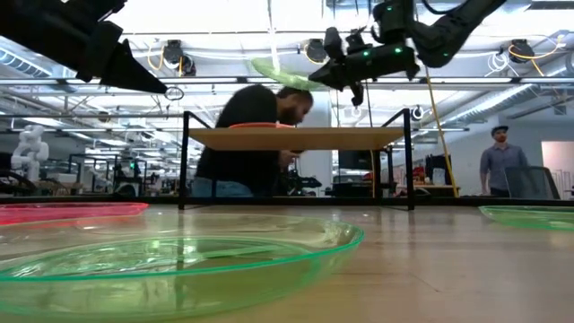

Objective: Place and stack plates onto a shelf
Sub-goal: Stack the top left green plate on top of the orange plate

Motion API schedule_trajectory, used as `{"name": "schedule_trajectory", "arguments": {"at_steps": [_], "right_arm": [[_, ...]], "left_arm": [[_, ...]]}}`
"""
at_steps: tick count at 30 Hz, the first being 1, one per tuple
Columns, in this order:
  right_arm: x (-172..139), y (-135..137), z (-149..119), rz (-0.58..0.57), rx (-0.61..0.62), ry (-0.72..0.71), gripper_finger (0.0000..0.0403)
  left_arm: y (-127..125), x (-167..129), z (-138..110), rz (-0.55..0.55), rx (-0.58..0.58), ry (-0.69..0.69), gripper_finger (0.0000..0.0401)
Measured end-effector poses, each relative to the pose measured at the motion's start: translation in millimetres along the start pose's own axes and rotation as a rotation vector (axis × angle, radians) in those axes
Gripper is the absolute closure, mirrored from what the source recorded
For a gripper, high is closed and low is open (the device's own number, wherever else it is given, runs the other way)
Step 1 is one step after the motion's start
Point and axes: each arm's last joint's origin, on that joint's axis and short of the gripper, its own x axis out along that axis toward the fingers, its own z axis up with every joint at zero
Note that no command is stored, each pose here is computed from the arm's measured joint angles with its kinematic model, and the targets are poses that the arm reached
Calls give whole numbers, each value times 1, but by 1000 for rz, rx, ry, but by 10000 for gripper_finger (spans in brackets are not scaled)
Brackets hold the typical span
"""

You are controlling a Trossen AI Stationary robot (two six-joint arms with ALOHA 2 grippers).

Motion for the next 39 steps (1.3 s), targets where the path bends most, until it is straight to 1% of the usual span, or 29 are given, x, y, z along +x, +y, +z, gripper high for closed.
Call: {"name": "schedule_trajectory", "arguments": {"at_steps": [4, 9, 14, 22, 28, 31, 33, 39], "right_arm": [[22, -2, 5, -25, -36, 53, 403], [44, -9, 3, -39, -49, 66, 403], [58, -26, -15, -78, -24, 105, 403], [69, -42, -39, -116, -10, 163, 403], [69, -41, -38, -109, -24, 152, 398], [69, -39, -37, -102, -56, 151, 380], [69, -37, -37, -95, -79, 151, 360], [68, -35, -36, -86, -97, 144, 277]], "left_arm": [[1, 2, 0, 11, 0, 3, 281], [1, 3, 0, 0, -8, 10, 281], [1, 3, 0, -4, -5, 12, 281], [1, 3, 0, -4, -2, 12, 281], [1, 3, 0, -4, -2, 12, 281], [1, 3, 0, -4, -2, 12, 281], [1, 3, 0, -5, 8, 12, 281], [1, 3, 0, -5, 14, 12, 281]]}}
